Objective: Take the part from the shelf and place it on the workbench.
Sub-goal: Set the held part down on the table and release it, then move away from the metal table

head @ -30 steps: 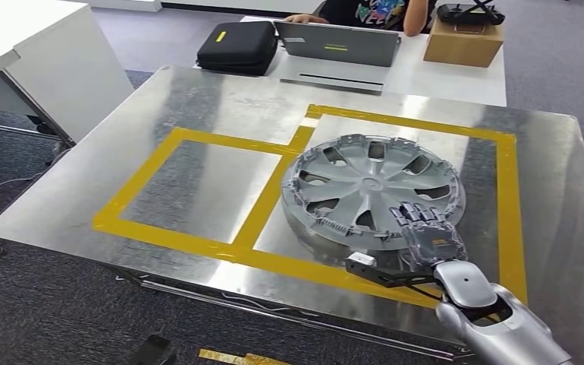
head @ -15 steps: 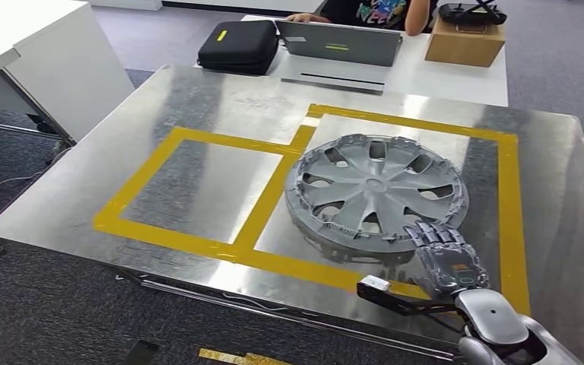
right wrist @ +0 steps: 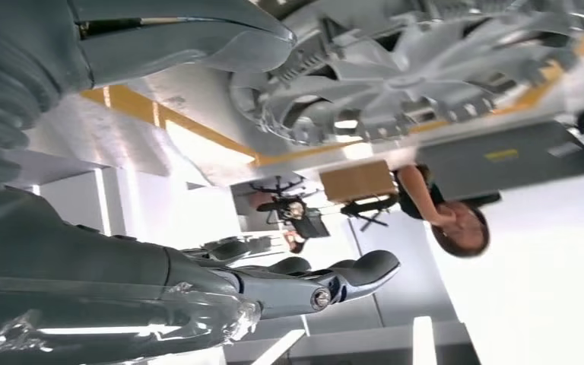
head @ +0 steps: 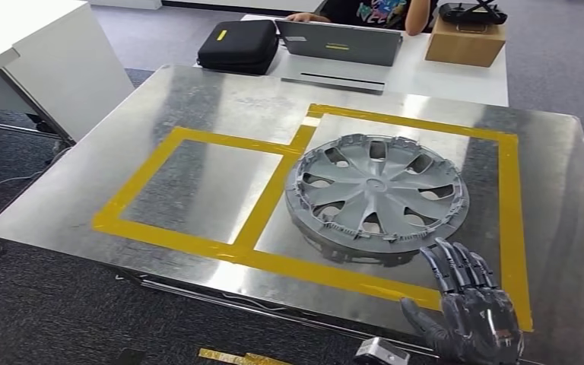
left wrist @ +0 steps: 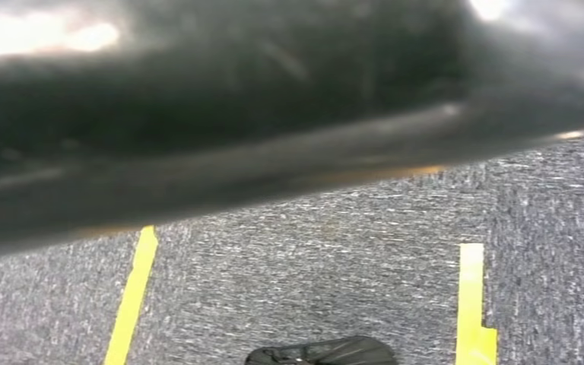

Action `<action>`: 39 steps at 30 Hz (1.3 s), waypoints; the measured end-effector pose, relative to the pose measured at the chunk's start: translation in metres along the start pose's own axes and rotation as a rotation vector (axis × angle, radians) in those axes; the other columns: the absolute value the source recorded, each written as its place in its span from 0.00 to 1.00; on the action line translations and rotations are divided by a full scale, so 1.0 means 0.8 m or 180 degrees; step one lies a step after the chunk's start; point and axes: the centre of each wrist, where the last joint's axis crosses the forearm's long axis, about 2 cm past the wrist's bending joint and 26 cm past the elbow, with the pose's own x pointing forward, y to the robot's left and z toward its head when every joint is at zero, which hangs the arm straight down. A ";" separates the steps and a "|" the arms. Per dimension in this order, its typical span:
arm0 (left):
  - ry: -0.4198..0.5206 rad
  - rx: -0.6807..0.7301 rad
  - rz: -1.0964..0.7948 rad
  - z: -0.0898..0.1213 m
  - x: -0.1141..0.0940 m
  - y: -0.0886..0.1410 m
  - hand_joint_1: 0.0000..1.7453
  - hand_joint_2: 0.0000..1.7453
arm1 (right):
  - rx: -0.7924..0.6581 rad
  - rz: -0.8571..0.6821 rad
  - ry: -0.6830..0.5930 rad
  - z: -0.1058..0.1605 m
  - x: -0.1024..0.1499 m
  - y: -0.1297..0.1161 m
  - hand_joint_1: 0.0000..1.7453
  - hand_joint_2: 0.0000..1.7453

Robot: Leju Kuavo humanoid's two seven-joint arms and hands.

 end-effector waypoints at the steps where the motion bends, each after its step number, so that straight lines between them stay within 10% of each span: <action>1: 0.0004 0.0009 0.0013 0.001 -0.001 0.000 0.00 0.00 | -0.0082 -0.0043 -0.0006 0.006 0.006 -0.005 0.00 1.00; 16: 0.0041 0.0091 0.0043 0.004 -0.006 -0.003 0.00 0.00 | -0.1539 -0.0086 0.0655 0.017 0.020 -0.055 0.00 1.00; 21: 0.0065 0.0082 0.0003 0.007 -0.010 -0.007 0.00 0.00 | -0.2000 -0.0479 0.1138 -0.006 -0.057 -0.046 0.00 1.00; 33: 0.0086 0.0041 -0.0040 0.010 -0.014 -0.013 0.00 0.00 | -0.2442 0.0716 0.2768 0.106 -0.225 0.011 0.00 1.00; 39: 0.0088 0.0034 -0.0035 0.011 -0.015 -0.014 0.00 0.00 | -0.2189 0.0599 0.4807 0.183 -0.221 0.063 0.00 1.00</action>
